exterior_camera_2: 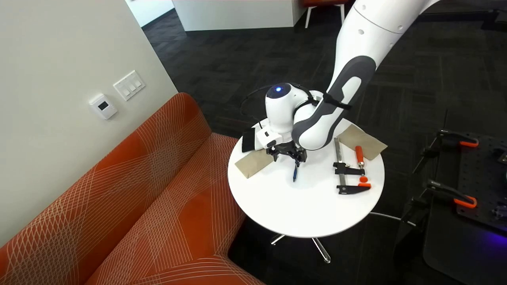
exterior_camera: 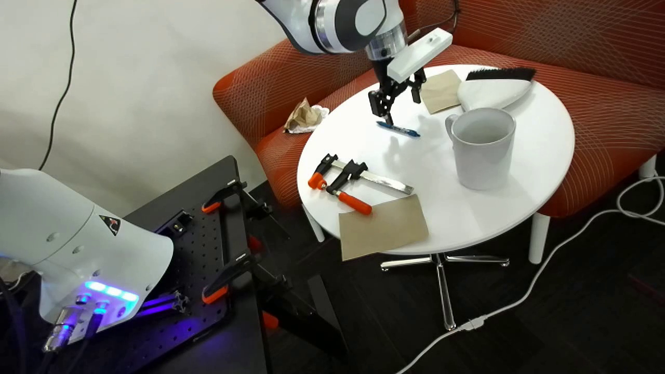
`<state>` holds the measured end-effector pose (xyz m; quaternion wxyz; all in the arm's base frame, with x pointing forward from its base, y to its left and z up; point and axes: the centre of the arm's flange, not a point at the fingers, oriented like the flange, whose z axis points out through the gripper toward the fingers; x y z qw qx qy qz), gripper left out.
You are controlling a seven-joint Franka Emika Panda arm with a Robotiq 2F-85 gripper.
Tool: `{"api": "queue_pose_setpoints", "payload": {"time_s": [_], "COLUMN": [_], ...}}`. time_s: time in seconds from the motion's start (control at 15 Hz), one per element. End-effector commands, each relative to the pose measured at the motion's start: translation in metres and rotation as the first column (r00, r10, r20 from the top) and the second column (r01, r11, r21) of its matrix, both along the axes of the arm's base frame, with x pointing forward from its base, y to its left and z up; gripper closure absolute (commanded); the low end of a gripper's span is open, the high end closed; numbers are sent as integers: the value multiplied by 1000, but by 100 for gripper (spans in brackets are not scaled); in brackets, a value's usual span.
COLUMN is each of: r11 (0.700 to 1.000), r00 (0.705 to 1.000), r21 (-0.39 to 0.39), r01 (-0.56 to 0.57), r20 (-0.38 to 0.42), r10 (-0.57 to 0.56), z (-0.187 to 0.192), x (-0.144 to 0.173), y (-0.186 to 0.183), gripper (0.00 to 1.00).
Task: Take the pen from the table and put it in the white cup
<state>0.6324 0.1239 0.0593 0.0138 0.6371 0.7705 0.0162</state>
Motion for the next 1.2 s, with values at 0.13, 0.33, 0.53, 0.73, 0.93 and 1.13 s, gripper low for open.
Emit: {"api": "queue_pose_setpoints", "payload": {"time_s": [0.13, 0.33, 0.53, 0.73, 0.93, 1.13], "r11": [999, 998, 998, 997, 997, 998], "r00": [999, 999, 998, 997, 996, 997], "r21": [35, 41, 51, 59, 66, 64], "r01": [-35, -36, -43, -46, -44, -27], "r20": [22, 26, 42, 61, 78, 80], "r10": [34, 35, 41, 42, 39, 22], "z": [-13, -17, -18, -15, -11, -4], "x": [-18, -23, -26, -26, -25, -26], "y": [5, 9, 10, 11, 13, 14], "gripper": [0, 0, 34, 57, 78, 99]}}
